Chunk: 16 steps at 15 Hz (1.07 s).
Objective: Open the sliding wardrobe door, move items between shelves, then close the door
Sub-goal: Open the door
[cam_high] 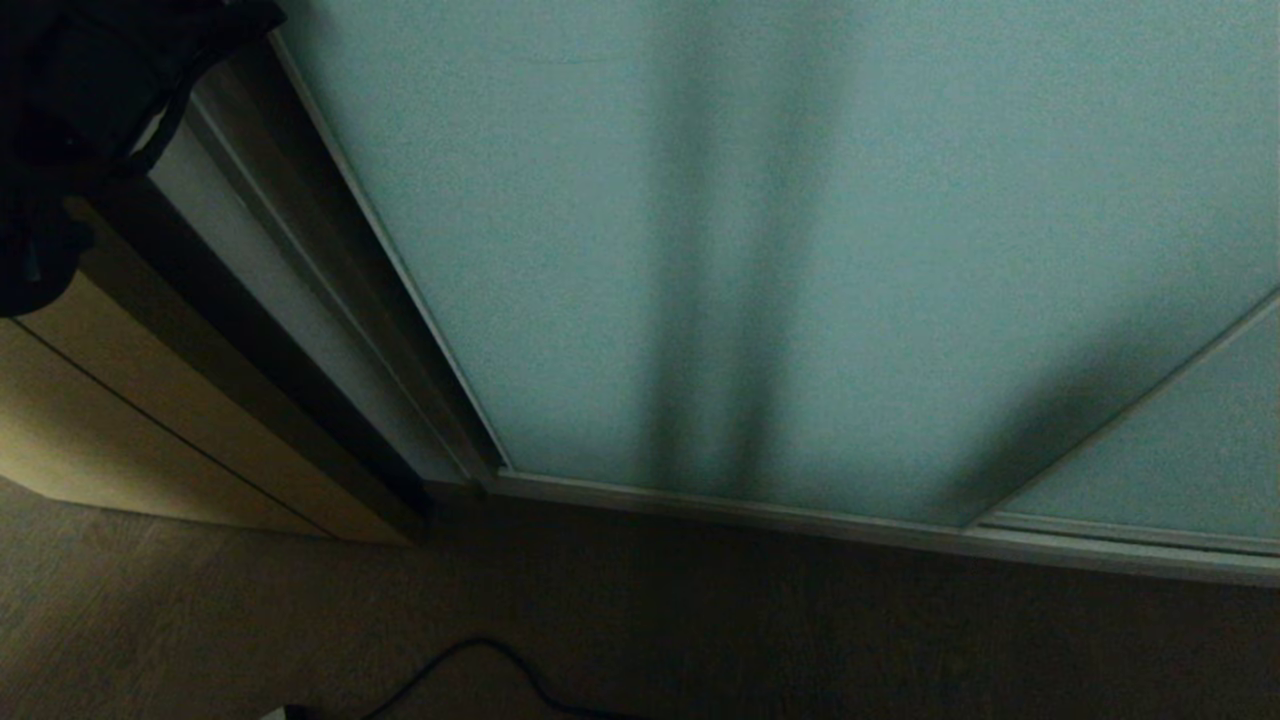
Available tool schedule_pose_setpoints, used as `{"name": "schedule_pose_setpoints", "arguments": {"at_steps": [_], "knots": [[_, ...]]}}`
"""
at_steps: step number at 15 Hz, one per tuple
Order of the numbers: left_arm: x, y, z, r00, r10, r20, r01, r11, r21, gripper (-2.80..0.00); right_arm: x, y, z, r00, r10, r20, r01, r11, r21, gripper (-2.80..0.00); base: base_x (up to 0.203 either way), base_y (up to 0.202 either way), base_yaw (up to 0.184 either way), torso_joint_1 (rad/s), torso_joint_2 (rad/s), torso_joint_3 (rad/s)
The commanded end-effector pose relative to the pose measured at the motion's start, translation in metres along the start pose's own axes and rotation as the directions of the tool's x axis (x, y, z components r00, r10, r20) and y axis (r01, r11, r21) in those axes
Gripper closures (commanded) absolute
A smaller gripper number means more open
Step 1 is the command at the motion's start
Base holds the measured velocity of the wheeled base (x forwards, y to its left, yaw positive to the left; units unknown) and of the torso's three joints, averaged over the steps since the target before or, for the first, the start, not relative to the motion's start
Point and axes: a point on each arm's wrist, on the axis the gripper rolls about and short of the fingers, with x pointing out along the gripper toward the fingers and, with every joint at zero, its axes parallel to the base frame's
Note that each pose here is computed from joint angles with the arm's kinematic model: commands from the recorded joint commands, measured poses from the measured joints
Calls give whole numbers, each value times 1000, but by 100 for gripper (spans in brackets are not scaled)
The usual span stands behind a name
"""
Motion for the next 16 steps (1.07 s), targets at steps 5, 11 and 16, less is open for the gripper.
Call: {"name": "schedule_pose_setpoints", "arguments": {"at_steps": [5, 11, 16], "knots": [[11, -3, -19, 999, -40, -23, 40, 999, -4, 0, 0, 0, 0, 1000, -1, 0, 1, 1000, 0, 0, 0, 0, 0, 0, 0, 0], [0, -47, -15, 986, -165, -24, 162, 982, -102, 0, 0, 0, 0, 1000, -1, 0, 1, 1000, 0, 0, 0, 0, 0, 0, 0, 0], [-15, -90, -22, 962, -269, -45, 257, 949, -184, 0, 0, 0, 0, 1000, 1, 0, -1, 1000, 0, 0, 0, 0, 0, 0, 0, 0]]}}
